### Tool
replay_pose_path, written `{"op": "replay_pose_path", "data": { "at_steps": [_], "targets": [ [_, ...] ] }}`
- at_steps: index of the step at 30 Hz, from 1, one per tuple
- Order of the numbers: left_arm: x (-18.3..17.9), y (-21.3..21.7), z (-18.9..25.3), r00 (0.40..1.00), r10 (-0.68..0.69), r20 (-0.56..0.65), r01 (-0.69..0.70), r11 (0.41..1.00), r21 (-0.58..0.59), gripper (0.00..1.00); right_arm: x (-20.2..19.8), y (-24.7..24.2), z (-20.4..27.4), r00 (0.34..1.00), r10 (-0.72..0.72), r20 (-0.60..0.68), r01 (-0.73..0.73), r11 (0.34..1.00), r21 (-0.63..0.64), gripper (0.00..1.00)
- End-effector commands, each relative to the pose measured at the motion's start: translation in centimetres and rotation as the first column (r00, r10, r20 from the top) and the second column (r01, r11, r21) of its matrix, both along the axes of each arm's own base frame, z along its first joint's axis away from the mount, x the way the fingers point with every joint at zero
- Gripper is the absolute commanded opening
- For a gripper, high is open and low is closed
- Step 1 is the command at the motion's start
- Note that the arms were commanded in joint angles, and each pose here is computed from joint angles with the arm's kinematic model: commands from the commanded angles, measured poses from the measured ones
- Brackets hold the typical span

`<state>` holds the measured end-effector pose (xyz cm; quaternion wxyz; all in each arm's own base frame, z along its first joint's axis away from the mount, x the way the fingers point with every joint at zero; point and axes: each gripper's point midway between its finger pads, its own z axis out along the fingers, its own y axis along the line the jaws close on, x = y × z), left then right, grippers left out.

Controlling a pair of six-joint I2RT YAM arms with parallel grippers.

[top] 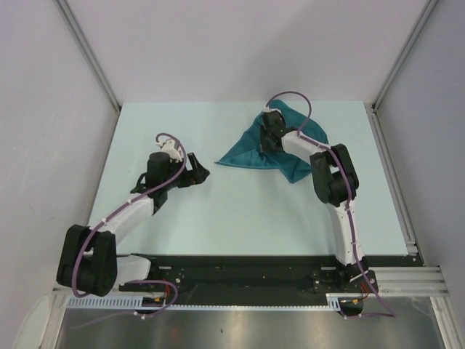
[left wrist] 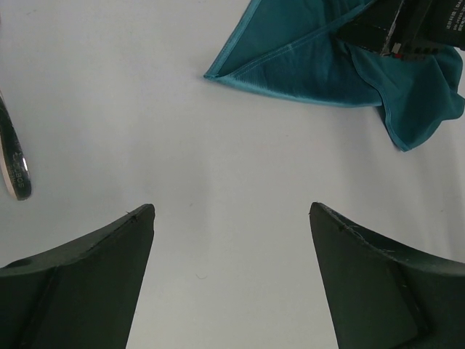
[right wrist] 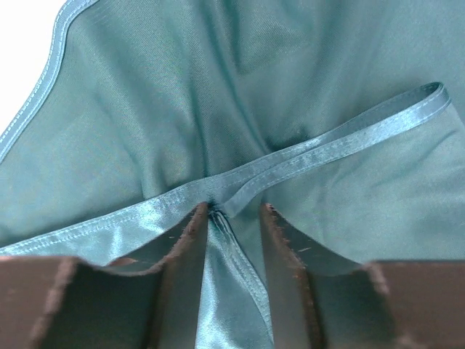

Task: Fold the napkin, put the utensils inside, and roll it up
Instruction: Flatten the napkin out

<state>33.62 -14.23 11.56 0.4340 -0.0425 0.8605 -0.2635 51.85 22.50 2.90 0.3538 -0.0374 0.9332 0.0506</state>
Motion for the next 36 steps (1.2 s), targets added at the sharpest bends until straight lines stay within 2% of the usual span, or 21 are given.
{"op": "replay_pose_path", "data": {
  "at_steps": [1,2,4,6,11,13,23,29,36],
  "targets": [
    [0.6,-0.4,0.3,1.000,-0.008,0.016,0.009,1.000,-0.019,0.92,0.9,0.5,0.8,1.000,0.003,0.028,-0.004,1.000,0.016,0.33],
    [0.7,-0.5,0.5,1.000,-0.011,0.019,0.011,1.000,-0.021,0.91,1.0,0.5,1.0,0.999,0.004,0.034,-0.005,1.000,0.017,0.28],
    [1.1,-0.3,-0.3,1.000,0.006,0.000,-0.006,1.000,-0.005,0.88,0.9,0.6,1.8,0.999,0.010,0.052,-0.011,1.000,0.015,0.23],
    [1.7,-0.4,-0.4,1.000,0.005,-0.008,-0.005,1.000,0.001,0.79,0.8,0.7,2.4,0.998,0.015,0.063,-0.016,1.000,0.016,0.18],
    [3.9,-1.2,-2.6,0.996,-0.004,-0.088,0.006,1.000,0.026,0.73,0.5,0.8,5.8,0.992,0.018,0.126,-0.021,0.999,0.024,0.15],
    [4.8,-2.0,-2.8,0.994,-0.018,-0.103,0.018,1.000,-0.002,0.71,-0.1,0.6,7.2,0.989,0.018,0.146,-0.022,0.999,0.026,0.14],
    [7.8,-5.6,-4.5,0.987,-0.063,-0.148,0.042,0.990,-0.137,0.66,-3.8,-0.9,9.9,0.986,0.026,0.166,-0.030,0.999,0.019,0.13],
    [8.7,-7.0,-6.2,0.982,-0.064,-0.180,0.040,0.991,-0.130,0.65,-5.8,-2.0,11.7,0.982,0.012,0.188,-0.018,0.999,0.032,0.11],
    [9.5,-5.6,-7.4,0.981,0.030,-0.194,-0.047,0.996,-0.080,0.64,-9.2,-3.8,14.5,0.973,0.002,0.233,-0.009,1.000,0.028,0.04]
  ]
}}
